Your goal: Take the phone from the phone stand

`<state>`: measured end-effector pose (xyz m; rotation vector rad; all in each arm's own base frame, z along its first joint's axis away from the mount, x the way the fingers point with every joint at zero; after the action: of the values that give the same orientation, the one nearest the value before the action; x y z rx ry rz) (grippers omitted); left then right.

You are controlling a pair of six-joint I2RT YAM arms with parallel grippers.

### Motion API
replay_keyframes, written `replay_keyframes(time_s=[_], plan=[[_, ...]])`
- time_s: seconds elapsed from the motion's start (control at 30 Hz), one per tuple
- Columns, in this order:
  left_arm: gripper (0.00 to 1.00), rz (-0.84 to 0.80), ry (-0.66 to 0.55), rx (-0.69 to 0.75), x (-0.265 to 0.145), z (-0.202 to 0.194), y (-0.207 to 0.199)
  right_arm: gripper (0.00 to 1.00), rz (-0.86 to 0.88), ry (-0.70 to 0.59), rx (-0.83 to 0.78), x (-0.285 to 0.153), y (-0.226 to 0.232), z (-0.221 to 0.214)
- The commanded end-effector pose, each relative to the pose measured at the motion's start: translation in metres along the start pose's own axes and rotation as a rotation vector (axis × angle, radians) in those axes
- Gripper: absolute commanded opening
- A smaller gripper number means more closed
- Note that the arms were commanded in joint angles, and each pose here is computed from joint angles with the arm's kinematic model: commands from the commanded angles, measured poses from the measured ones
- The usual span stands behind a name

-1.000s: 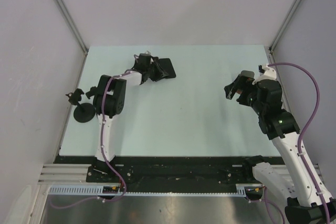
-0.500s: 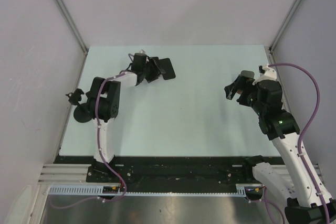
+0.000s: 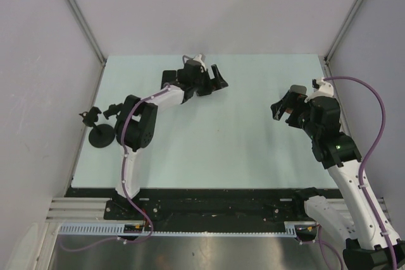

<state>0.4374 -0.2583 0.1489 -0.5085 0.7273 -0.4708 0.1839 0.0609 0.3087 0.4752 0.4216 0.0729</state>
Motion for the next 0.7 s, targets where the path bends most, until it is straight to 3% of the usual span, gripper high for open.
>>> replay_keyframes(time_s=[0.0,0.37,0.67], plan=[[1.0,-0.029,0.001,0.011,0.017,0.0,0.0,1.0,0.014,-0.028,0.003,-0.004,0.001,0.004],[1.0,0.036,0.039,-0.08,0.032,-0.017,0.023,1.0,-0.001,-0.044,0.017,-0.01,0.0,0.004],[1.0,0.121,-0.01,-0.135,0.029,-0.004,0.053,1.0,-0.018,-0.044,0.019,-0.011,-0.002,0.003]])
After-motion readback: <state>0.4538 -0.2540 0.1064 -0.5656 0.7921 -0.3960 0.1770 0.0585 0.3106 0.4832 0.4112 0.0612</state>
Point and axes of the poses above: each gripper's point midway between its finger pads, its own x axis out along the fingers, its own y axis along the line the jaws close on, z = x × y, the point moved 10 cm from there along -x, back along the fingers, and after that the axes turned 4 degrees about x, right-handed, at the moved point
